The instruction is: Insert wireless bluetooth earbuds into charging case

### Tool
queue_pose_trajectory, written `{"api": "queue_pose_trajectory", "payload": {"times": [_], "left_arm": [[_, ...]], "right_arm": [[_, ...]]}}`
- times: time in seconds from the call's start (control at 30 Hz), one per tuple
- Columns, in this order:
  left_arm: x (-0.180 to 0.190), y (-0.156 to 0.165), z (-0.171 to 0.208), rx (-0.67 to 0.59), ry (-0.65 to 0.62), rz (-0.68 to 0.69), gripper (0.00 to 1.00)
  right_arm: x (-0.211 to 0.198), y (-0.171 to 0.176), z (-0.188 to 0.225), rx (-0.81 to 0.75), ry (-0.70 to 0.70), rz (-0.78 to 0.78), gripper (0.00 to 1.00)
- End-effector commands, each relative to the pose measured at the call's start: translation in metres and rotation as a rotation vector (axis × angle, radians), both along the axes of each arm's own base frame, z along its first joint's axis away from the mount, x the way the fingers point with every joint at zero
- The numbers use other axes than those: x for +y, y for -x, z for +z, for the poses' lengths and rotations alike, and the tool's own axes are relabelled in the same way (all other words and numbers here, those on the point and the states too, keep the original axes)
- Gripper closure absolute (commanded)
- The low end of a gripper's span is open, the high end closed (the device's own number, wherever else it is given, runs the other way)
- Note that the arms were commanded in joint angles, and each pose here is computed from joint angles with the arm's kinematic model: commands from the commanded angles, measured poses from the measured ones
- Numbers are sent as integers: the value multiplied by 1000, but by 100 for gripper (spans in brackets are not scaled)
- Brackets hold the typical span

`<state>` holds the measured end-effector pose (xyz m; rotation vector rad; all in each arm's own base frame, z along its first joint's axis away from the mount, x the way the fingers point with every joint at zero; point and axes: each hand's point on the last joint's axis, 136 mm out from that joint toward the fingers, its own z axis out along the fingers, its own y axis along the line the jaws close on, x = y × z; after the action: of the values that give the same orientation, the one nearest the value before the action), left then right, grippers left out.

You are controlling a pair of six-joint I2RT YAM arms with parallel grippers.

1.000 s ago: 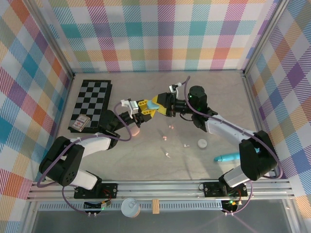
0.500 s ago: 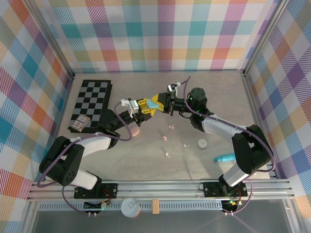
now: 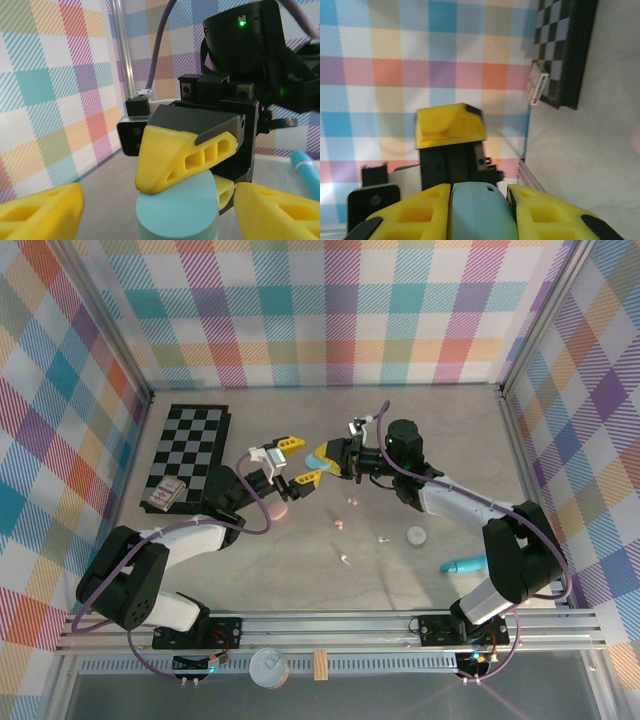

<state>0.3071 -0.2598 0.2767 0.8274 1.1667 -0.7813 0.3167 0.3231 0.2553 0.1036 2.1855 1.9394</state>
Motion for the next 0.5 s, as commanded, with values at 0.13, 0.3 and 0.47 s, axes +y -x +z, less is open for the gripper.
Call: {"api": "queue_pose_trajectory", "payload": {"times": [0.13, 0.3, 0.47], "left_arm": [[-3, 8, -42, 66, -154, 68, 2], [-10, 12, -66, 156, -226, 140, 0], [-10, 10, -78, 215, -229, 218, 0]], "right_arm": [[-50, -41, -44, -45, 242, -164, 77], [-81, -79, -79, -54, 392, -273, 77], [-92, -111, -102, -54, 448, -324, 77]]}}
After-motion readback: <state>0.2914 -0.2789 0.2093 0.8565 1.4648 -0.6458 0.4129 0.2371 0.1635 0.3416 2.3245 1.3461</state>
